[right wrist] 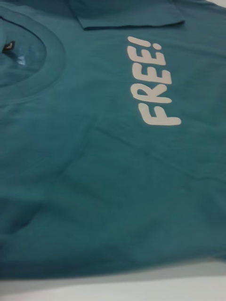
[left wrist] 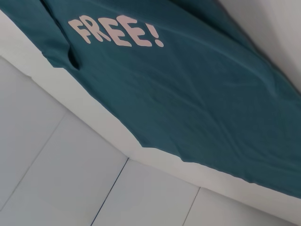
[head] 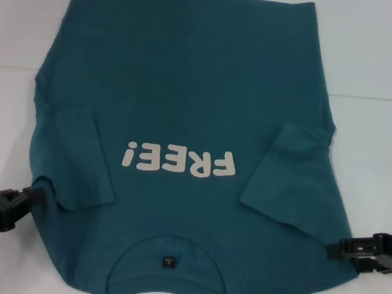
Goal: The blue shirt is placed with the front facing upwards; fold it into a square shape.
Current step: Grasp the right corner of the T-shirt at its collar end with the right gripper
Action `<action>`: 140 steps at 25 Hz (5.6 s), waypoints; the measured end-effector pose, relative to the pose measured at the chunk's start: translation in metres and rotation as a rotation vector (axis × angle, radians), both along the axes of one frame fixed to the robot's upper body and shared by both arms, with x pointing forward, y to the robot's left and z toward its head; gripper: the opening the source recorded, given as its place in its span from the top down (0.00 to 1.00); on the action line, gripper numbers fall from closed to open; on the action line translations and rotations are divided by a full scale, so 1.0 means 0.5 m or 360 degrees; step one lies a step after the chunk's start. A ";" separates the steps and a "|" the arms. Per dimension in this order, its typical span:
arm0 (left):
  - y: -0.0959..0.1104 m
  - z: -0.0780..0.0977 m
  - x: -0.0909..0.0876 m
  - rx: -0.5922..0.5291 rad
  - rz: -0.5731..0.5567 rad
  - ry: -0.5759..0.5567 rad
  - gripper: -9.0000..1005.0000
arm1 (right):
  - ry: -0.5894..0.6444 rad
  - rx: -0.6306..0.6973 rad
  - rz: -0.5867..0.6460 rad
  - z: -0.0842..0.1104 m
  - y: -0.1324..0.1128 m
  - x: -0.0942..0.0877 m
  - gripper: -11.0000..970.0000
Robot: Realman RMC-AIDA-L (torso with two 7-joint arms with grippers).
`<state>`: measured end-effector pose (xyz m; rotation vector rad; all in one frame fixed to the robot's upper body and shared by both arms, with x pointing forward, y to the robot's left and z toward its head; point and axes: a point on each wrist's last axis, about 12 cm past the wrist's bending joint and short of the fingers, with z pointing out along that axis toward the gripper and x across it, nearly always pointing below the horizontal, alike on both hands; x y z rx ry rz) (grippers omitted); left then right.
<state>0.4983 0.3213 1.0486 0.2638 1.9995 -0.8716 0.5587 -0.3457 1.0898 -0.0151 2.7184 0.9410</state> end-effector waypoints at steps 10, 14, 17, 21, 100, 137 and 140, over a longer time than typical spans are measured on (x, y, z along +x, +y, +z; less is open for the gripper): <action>0.000 0.000 0.000 -0.0002 -0.0003 -0.0002 0.96 | 0.0008 -0.0029 -0.0003 -0.002 0.000 0.003 0.13; 0.000 0.001 0.000 -0.0002 -0.0004 -0.0002 0.96 | -0.0019 -0.0041 -0.0045 0.009 -0.018 0.006 0.18; 0.000 0.000 0.000 -0.0003 -0.0004 -0.0002 0.96 | -0.0037 -0.0039 -0.0069 0.017 -0.032 0.006 0.32; -0.001 0.000 0.000 -0.0002 -0.0005 -0.0002 0.96 | -0.0050 -0.0057 -0.0085 0.019 -0.041 0.008 0.42; -0.015 0.001 0.012 -0.0014 -0.0042 -0.0017 0.96 | -0.0044 -0.0090 -0.0114 0.008 -0.042 0.004 0.72; -0.017 0.003 0.014 -0.0019 -0.0044 -0.0022 0.96 | -0.0033 -0.0020 -0.0084 -0.011 0.008 0.010 0.18; -0.017 0.003 0.014 -0.0020 -0.0044 -0.0023 0.96 | -0.0035 -0.0020 -0.0086 -0.011 0.009 0.011 0.18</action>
